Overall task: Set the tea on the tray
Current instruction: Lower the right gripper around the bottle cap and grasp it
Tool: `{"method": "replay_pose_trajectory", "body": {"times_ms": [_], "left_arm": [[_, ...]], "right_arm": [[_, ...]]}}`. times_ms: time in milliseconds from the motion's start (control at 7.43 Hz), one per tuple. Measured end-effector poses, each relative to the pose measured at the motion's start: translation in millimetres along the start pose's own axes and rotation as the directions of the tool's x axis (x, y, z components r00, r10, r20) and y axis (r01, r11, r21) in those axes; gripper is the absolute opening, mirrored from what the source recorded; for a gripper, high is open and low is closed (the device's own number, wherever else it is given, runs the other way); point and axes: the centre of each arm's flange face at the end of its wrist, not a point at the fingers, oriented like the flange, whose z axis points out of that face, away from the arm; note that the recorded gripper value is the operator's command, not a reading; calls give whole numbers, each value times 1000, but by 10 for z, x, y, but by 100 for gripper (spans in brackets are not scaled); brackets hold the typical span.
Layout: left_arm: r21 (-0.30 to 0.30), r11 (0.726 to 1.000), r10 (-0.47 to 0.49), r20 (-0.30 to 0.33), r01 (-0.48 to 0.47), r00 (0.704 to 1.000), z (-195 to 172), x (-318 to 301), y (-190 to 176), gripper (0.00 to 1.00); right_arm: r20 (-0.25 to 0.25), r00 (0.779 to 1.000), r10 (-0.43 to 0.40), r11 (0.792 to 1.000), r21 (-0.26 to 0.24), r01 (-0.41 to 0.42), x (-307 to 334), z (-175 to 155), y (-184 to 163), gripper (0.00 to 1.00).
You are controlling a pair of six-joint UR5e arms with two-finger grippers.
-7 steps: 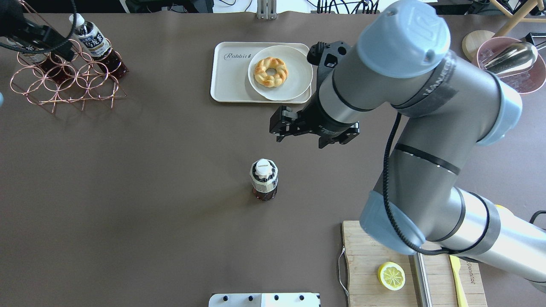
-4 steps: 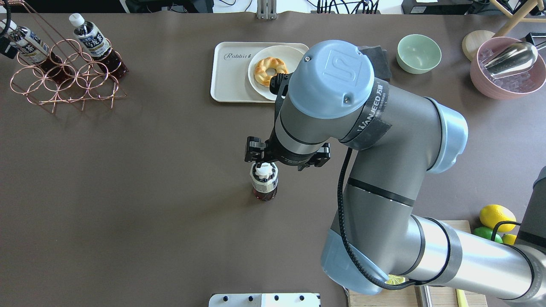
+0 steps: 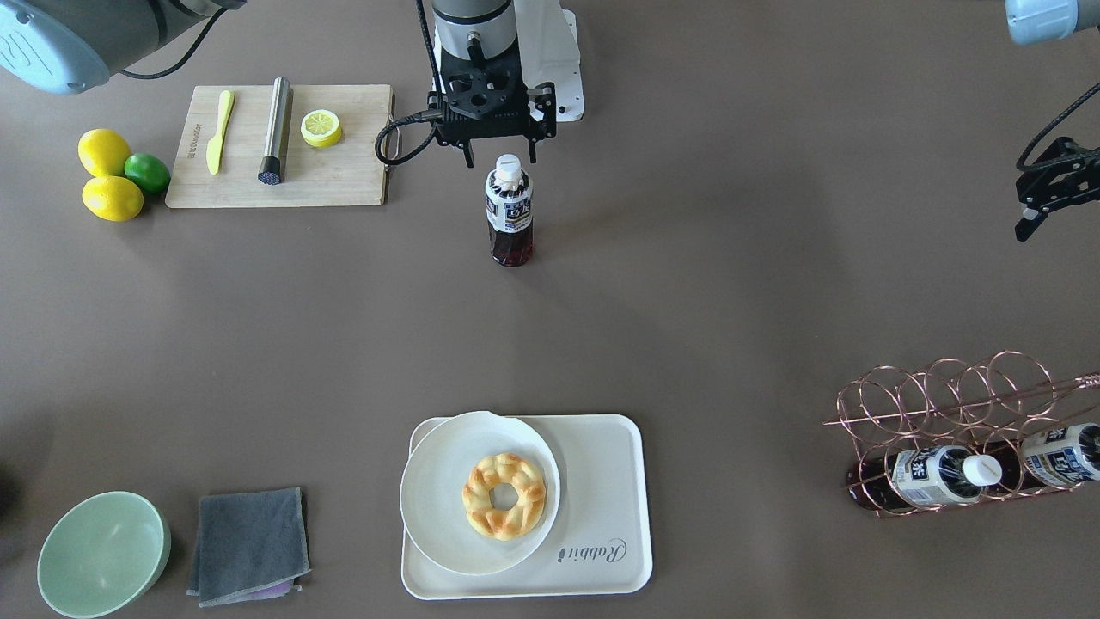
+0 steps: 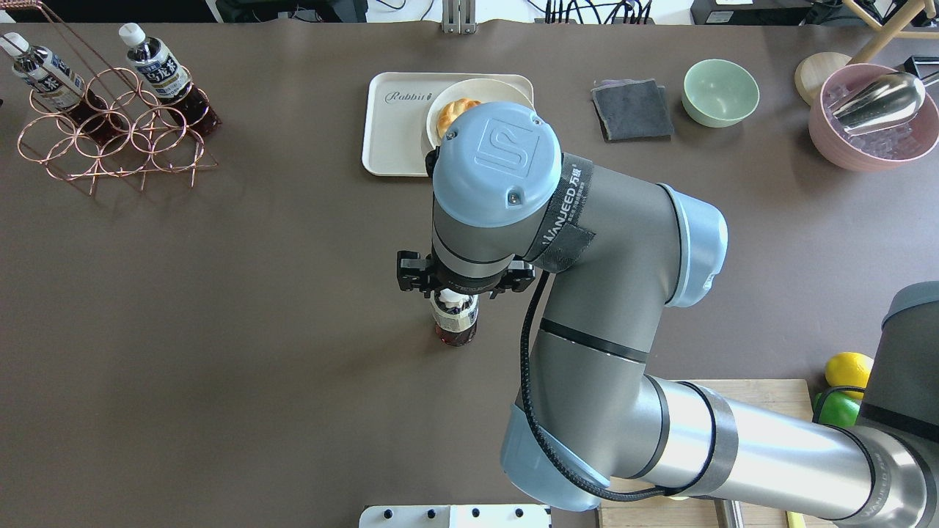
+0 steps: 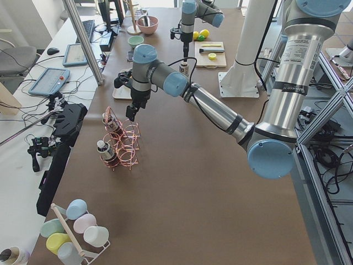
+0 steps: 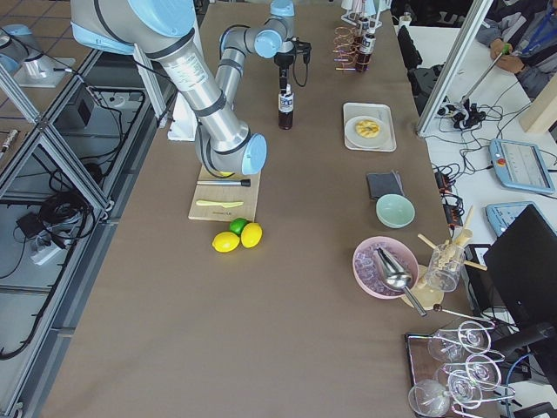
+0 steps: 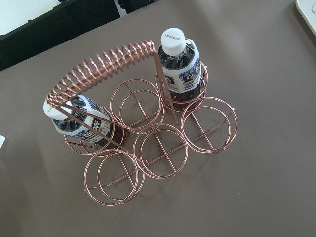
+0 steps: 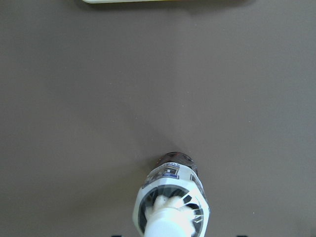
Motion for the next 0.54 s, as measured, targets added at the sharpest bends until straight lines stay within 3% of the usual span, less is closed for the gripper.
{"method": "replay_pose_trajectory", "body": {"times_ms": [135, 269, 404, 538], "left_arm": [[3, 1000, 1, 0, -1, 1000, 8, -19, 27, 97], [6, 1000, 2, 1, -2, 1000, 29, -49, 74, 97], [8, 1000, 2, 1, -2, 1000, 57, -81, 127, 97], [11, 1000, 2, 2, -2, 1000, 79, -106, 163, 97]], "right_arm": [[-9, 1000, -6, 1000, 6, 6, -17, 39, -10, 61], [-17, 1000, -11, 1000, 14, 12, -44, 73, -29, 37], [-20, 1000, -17, 1000, 19, 17, -66, 93, -38, 0], [-20, 1000, -21, 1000, 20, 22, -82, 103, -33, 0]]}}
